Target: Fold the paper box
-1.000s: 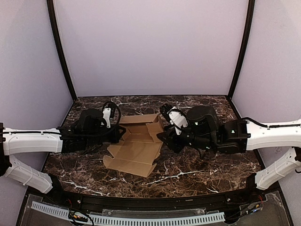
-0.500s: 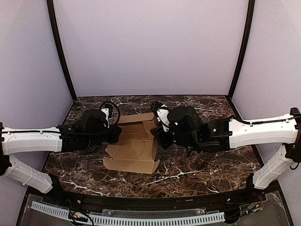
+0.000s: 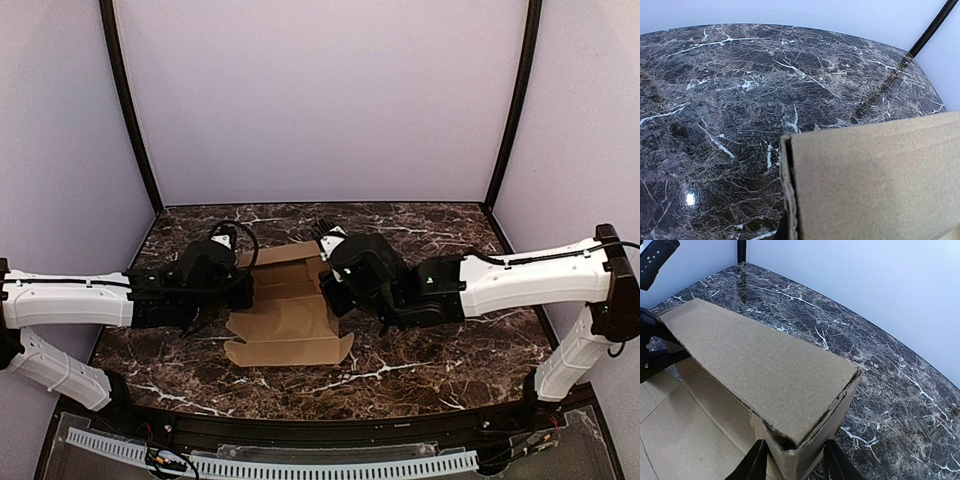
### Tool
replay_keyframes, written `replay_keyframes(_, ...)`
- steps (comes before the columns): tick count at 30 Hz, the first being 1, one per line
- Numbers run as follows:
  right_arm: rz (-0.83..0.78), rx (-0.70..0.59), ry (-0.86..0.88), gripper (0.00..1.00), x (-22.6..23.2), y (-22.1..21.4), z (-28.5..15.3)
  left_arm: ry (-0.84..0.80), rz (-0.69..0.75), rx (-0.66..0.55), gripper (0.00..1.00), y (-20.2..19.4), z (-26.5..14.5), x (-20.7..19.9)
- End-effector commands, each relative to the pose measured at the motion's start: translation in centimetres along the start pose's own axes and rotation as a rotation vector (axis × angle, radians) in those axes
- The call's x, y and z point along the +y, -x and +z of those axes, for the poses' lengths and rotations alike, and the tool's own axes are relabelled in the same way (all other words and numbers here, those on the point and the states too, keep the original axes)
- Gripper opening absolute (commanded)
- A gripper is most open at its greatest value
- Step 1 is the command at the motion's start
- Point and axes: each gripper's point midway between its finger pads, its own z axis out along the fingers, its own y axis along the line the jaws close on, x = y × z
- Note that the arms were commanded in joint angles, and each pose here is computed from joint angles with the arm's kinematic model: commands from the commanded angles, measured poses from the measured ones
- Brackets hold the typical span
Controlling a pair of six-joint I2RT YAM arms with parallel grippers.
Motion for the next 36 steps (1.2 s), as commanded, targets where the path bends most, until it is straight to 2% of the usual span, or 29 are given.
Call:
replay_keyframes(1,0.054,-0.061,-0.052,0.36,-0.1,1.7,0.5,-0.039,-0.027,-0.005,0.00,0.4,-0.9,-1.6)
replay_keyframes(13,0.051,-0.091,-0.093,0.24,0.0,1.5,1.7,-0.060,-0.042,-0.003,0.00,-0.2,-1.4,-2.9)
replay_keyframes(20,0.069,-0.125,-0.093,0.04,0.1,2.1,1.7,-0.075,-0.028,-0.005,0.01,-0.4,-1.6,-3.9)
replay_keyframes(27,0.072,-0.128,-0.097,0.09,0.1,1.9,1.9,-0.078,-0.025,-0.009,0.00,-0.3,-1.8,-4.1)
replay_keyframes(29,0.068,-0.129,-0.097,0.16,0.2,1.9,2.0,-0.082,-0.024,-0.008,0.00,-0.3,-1.8,-4.3)
replay_keyframes(32,0.063,-0.133,-0.097,0.19,0.2,1.9,2.1,-0.087,-0.018,-0.005,0.00,-0.5,-1.9,-4.4)
replay_keyframes(34,0.061,-0.138,-0.096,0.19,0.3,2.0,2.2,-0.089,-0.017,-0.003,0.00,-0.5,-1.9,-4.5)
replay_keyframes(36,0.057,-0.138,-0.099,0.11,0.2,2.0,2.3,-0.091,-0.018,-0.003,0.00,-0.6,-2.0,-4.5)
